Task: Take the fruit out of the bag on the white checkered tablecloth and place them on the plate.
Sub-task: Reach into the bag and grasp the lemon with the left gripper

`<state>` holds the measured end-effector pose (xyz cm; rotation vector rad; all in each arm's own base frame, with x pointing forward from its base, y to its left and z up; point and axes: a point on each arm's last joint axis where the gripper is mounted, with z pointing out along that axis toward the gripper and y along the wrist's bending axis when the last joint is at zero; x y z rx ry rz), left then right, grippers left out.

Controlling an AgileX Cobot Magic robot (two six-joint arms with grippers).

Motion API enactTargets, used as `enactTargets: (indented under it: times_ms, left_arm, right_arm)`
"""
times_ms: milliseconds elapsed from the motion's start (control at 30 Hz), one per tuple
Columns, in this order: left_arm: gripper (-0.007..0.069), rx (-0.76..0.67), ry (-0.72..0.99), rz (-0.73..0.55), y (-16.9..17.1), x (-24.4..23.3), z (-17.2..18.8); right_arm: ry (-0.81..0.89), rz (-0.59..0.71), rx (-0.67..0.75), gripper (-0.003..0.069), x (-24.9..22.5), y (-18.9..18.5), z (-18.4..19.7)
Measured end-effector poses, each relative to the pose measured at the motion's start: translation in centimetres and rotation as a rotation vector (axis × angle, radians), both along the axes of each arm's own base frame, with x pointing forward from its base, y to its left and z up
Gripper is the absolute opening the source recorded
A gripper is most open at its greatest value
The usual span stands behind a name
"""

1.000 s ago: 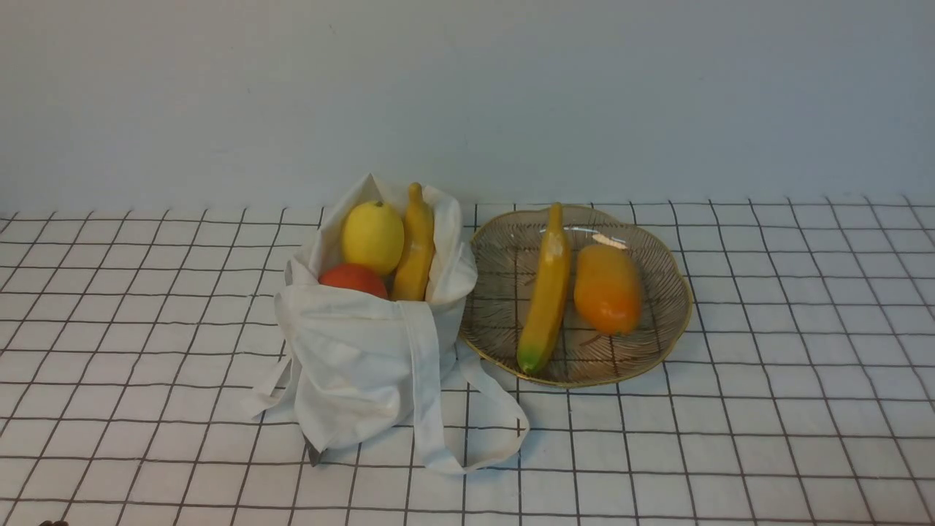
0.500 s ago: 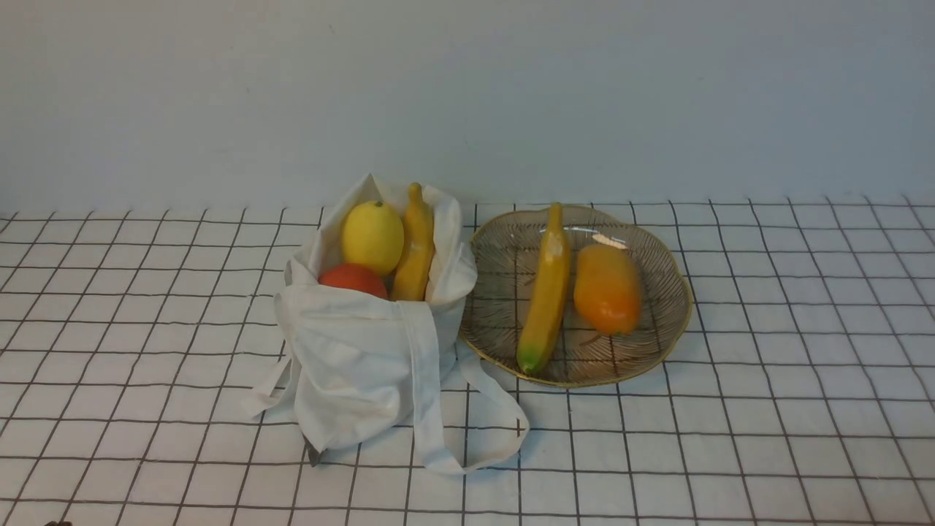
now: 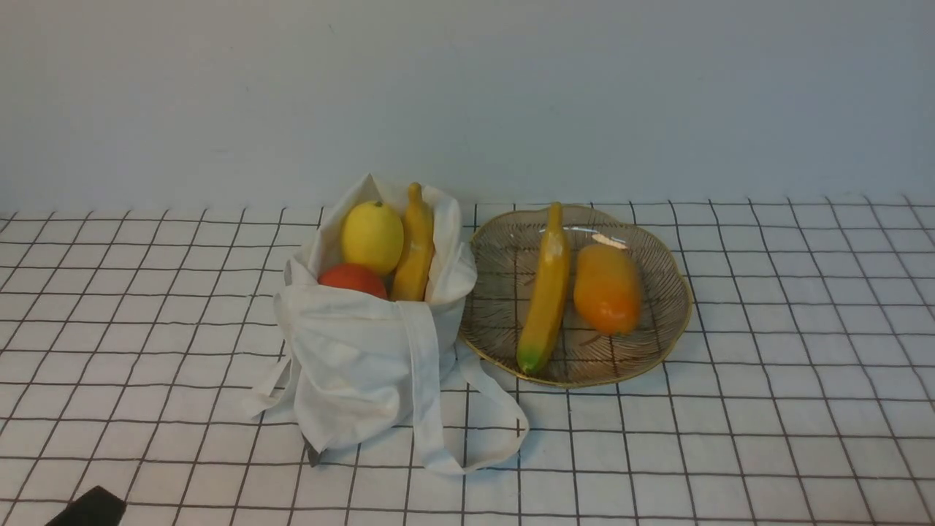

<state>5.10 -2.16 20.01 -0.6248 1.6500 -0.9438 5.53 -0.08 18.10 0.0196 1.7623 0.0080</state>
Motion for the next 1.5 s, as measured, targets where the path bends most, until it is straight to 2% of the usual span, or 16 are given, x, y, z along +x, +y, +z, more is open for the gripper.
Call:
enactTargets:
  times_ms: [200,400,467,600,667,867,1033,1200,1333,1433,1500]
  left_arm:
    - [-0.0008,0.163,-0.088,-0.142,-1.0,-1.1,7.9]
    - [-0.0008,0.415,0.263,-0.357,-2.1,2.9,11.7]
    - [-0.0008,0.487,0.427,-0.413,-2.1,5.4,12.2]
    - [-0.0008,0.595,0.577,-0.476,-2.1,11.7,12.9]
    - [-0.0008,0.618,0.608,-0.508,-2.4,15.1,13.4]
    - [-0.0004,0.648,0.689,-0.611,-3.5,23.9,11.7]
    - [0.0007,0.729,0.709,-0.698,-6.8,29.5,9.8]
    - [0.0061,0.814,0.703,-0.703,-10.7,34.3,8.4]
    - [0.0149,0.918,0.698,-0.68,-12.4,36.9,7.8]
    - [0.0231,1.0,0.712,-0.653,-12.9,38.2,7.1]
    - [0.0344,1.065,0.717,-0.593,-12.8,39.4,6.7]
  right_arm:
    - [0.0,0.0,0.0,-0.0015,0.0,0.0,0.0]
    - [0.0,0.0,0.0,-0.0015,0.0,0.0,0.0]
    - [0.0,0.0,0.0,-0.0015,0.0,0.0,0.0]
    - [0.0,0.0,0.0,-0.0015,0.0,0.0,0.0]
    - [0.0,0.0,0.0,-0.0015,0.0,0.0,0.0]
    - [0.0,0.0,0.0,-0.0015,0.0,0.0,0.0]
    - [0.0,0.0,0.0,-0.0015,0.0,0.0,0.0]
    - [0.0,0.0,0.0,-0.0015,0.0,0.0,0.0]
    - [0.0,0.0,0.0,-0.0015,0.0,0.0,0.0]
    - [0.0,0.0,0.0,-0.0015,0.0,0.0,0.0]
    - [0.0,0.0,0.0,-0.0015,0.0,0.0,0.0]
